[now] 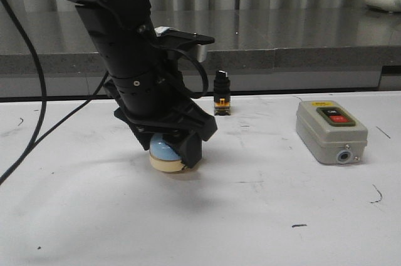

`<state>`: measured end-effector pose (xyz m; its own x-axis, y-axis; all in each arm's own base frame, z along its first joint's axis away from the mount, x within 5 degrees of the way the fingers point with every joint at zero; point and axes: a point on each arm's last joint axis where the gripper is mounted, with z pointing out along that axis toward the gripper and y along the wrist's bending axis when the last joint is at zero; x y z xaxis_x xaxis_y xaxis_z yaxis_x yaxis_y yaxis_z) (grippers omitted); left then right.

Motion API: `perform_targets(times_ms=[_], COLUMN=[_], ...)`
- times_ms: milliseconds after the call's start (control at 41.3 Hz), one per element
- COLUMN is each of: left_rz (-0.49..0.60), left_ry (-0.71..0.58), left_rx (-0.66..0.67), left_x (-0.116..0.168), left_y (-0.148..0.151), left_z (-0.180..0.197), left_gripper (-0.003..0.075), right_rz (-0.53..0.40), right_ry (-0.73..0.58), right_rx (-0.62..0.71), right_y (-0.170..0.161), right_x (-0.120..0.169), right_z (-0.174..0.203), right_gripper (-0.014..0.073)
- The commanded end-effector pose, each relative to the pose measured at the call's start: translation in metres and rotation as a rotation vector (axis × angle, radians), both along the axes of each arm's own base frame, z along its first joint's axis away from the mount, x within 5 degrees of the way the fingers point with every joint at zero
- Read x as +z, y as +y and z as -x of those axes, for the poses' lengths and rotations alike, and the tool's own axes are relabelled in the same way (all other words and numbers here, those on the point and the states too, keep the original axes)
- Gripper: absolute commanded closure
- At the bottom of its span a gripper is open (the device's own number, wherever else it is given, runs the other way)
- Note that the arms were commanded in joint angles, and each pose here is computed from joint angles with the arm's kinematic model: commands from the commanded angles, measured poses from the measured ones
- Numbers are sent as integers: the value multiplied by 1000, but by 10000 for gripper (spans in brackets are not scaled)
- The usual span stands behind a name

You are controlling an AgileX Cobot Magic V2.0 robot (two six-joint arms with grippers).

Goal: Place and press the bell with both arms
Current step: 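Lift the bell with the left gripper and carry it toward the table centre, then set the bell down and open the left gripper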

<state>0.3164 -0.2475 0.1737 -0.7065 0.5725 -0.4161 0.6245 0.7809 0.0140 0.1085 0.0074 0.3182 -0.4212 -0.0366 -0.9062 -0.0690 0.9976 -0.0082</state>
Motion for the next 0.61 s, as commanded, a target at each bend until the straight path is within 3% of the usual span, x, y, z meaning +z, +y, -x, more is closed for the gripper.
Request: perform_targets(times_ms=[0, 169, 411, 581], left_rz=[95, 78, 77, 79], left_ry=[-69, -41, -36, -37], left_rx=[23, 26, 27, 29], left_x=[26, 18, 18, 22], left_y=[-5, -5, -5, -4], left_z=[-4, -4, -4, -2], left_gripper=[344, 337, 134, 122], right_rz=[13, 13, 13, 13], right_ry=[-95, -95, -95, -95], right_rx=[-1, -1, -1, -1], right_y=[-1, -1, -1, -1], right_x=[16, 16, 16, 16], right_z=[-3, -3, -3, -3], right_gripper=[97, 97, 97, 97])
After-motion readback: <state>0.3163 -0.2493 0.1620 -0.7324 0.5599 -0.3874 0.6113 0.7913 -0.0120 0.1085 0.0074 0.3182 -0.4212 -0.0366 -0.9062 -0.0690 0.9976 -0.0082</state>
